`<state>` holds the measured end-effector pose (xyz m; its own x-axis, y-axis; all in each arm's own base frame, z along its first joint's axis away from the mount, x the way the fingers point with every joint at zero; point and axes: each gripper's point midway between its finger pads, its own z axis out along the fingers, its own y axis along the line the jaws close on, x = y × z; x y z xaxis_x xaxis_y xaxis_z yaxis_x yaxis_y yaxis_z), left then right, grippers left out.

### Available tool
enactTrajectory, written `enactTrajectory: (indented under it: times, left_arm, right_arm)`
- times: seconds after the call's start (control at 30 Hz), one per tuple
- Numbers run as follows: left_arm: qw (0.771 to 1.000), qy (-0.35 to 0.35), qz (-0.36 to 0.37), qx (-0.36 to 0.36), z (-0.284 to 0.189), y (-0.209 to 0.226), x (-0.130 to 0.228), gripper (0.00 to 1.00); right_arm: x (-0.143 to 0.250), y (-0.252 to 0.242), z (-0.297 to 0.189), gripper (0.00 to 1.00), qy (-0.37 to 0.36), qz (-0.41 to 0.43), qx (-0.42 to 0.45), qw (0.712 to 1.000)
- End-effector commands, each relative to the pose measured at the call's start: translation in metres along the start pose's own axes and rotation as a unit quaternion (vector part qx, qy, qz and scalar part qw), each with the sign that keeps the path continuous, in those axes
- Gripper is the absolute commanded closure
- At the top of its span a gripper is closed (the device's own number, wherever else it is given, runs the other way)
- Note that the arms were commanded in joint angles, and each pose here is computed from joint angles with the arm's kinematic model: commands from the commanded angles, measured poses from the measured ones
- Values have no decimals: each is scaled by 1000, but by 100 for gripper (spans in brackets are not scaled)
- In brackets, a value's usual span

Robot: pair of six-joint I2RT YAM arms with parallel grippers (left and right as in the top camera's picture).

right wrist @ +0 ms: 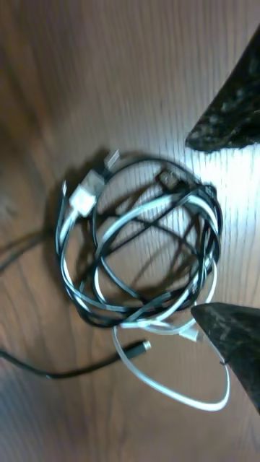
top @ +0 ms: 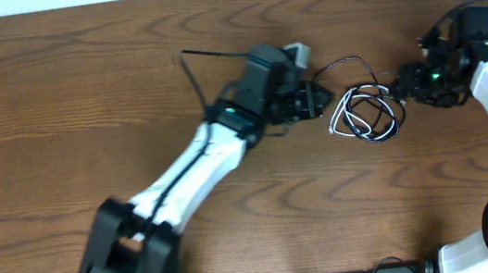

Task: Untangle cables

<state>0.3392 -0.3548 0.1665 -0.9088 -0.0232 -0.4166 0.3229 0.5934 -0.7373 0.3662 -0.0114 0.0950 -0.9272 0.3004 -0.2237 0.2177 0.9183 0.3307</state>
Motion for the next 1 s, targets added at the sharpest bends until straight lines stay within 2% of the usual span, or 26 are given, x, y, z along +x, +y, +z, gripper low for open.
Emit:
enactTrajectory:
  times: [0.0,0.17,0.4,0.83,0.97]
  left_arm:
    - [999,3,-30,-11,37,-4,17,67]
    - [996,-14,-46,-71,67,17,35,61]
    - [994,-32,-32,-98,94,33,45,43]
    - [992,-75,-17,-97,129,58,33,42]
    - [989,-97,8,-112,130,62,23,48]
  right_arm:
    - [-3,-10,-5,35,-6,27,-1,1000]
    - [-3,-10,-5,33,-5,26,0,1000]
    - [-3,-9,-5,31,-6,24,-1,1000]
    - [-1,-7,-4,31,-2,22,-1,1000]
    - [1,-3,-3,31,3,17,-2,1000]
